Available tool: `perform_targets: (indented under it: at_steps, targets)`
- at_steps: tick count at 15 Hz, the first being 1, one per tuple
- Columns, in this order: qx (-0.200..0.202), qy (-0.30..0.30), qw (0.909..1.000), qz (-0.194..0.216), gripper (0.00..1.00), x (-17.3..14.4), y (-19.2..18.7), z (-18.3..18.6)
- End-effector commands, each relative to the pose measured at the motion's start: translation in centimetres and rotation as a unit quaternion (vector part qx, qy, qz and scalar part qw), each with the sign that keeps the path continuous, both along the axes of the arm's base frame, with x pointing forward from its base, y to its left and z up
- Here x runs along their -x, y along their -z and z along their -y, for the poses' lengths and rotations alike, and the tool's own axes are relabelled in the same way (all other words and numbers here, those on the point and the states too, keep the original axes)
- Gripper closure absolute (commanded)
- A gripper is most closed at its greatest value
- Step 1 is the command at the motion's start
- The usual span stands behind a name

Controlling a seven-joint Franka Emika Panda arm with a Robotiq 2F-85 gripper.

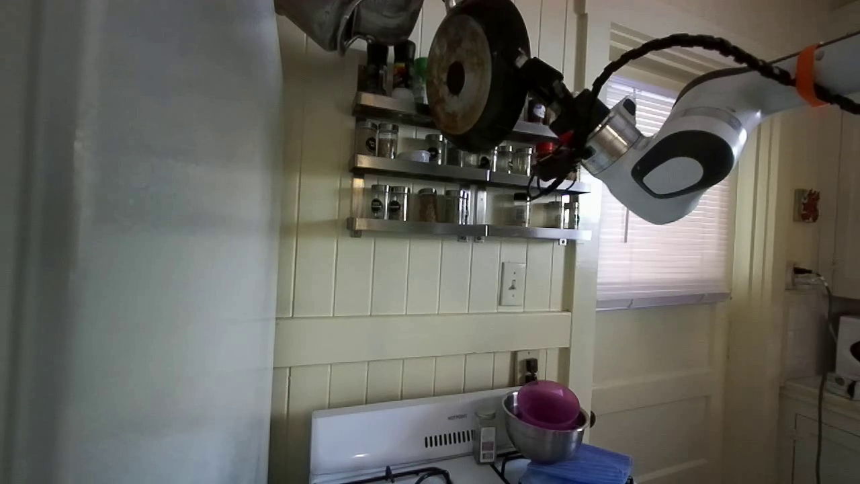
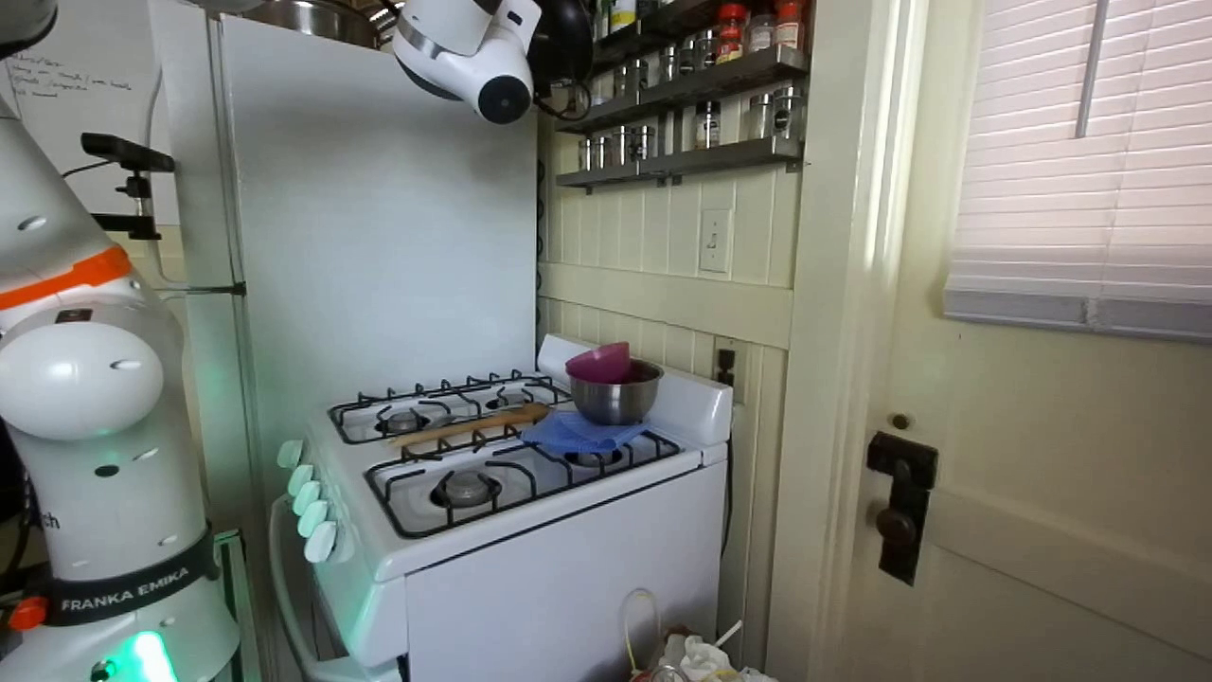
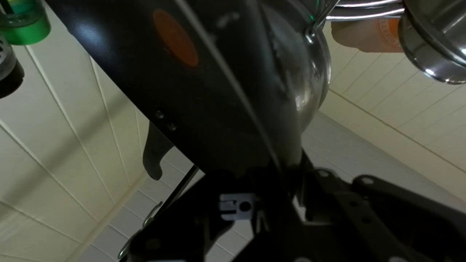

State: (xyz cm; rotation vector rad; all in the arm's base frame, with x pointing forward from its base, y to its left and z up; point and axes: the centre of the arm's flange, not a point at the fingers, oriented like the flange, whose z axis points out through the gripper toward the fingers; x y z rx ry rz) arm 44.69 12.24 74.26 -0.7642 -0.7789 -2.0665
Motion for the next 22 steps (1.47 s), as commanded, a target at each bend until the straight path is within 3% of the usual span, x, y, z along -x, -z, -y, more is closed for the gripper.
perform_targets:
  at_steps: [1,12,22]
  targets:
    - [0.011,-0.003,0.9999,0.009,0.98,1.1,-0.9,-1.6]
    - [0.039,0.061,0.9966,0.04,0.98,3.2,-2.7,-1.1]
    - [0.03,0.075,0.9954,0.052,0.98,4.5,-3.7,-0.7]
